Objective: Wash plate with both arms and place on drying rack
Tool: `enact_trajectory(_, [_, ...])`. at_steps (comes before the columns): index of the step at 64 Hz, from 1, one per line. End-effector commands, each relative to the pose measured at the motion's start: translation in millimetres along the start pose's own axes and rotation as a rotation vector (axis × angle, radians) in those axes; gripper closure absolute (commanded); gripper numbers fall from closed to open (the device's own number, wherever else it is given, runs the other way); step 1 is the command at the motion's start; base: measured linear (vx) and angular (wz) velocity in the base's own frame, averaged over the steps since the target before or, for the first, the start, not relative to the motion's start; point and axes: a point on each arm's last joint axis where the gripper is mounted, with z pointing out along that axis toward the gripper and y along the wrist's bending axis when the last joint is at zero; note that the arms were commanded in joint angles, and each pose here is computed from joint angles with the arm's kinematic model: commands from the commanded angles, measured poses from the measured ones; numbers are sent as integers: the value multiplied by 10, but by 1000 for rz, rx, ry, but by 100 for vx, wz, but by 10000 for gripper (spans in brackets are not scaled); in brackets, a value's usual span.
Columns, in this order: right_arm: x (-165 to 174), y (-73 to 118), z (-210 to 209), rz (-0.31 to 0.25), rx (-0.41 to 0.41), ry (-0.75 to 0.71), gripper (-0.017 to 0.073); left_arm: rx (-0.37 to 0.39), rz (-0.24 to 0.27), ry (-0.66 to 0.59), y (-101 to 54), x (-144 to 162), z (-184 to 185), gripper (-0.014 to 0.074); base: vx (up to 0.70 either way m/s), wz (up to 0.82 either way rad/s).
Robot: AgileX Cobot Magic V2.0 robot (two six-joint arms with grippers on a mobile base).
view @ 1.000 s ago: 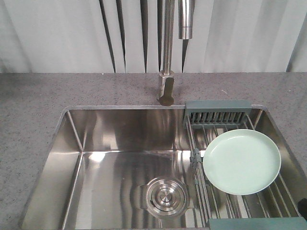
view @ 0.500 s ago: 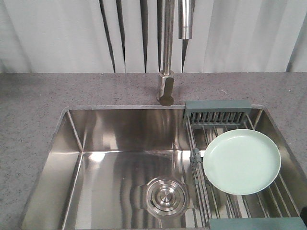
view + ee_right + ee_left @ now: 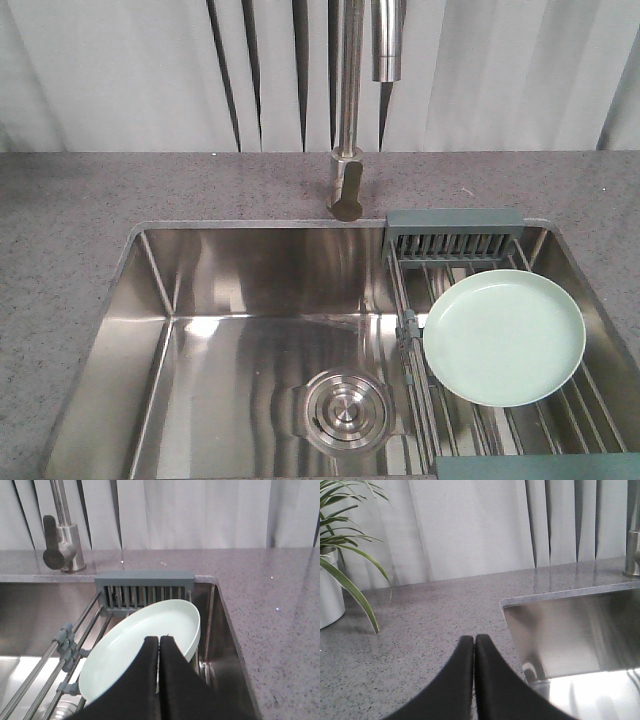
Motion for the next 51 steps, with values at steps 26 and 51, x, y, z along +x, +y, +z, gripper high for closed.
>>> enact_trajectory(26, [-111, -62, -15, 58, 109, -188, 567, -3, -10, -60, 0, 1, 3, 599, 0, 0])
enact_trajectory(51, [-116, -61, -16, 61, 108, -189, 567, -3, -10, -60, 0, 1, 3, 599, 0, 0])
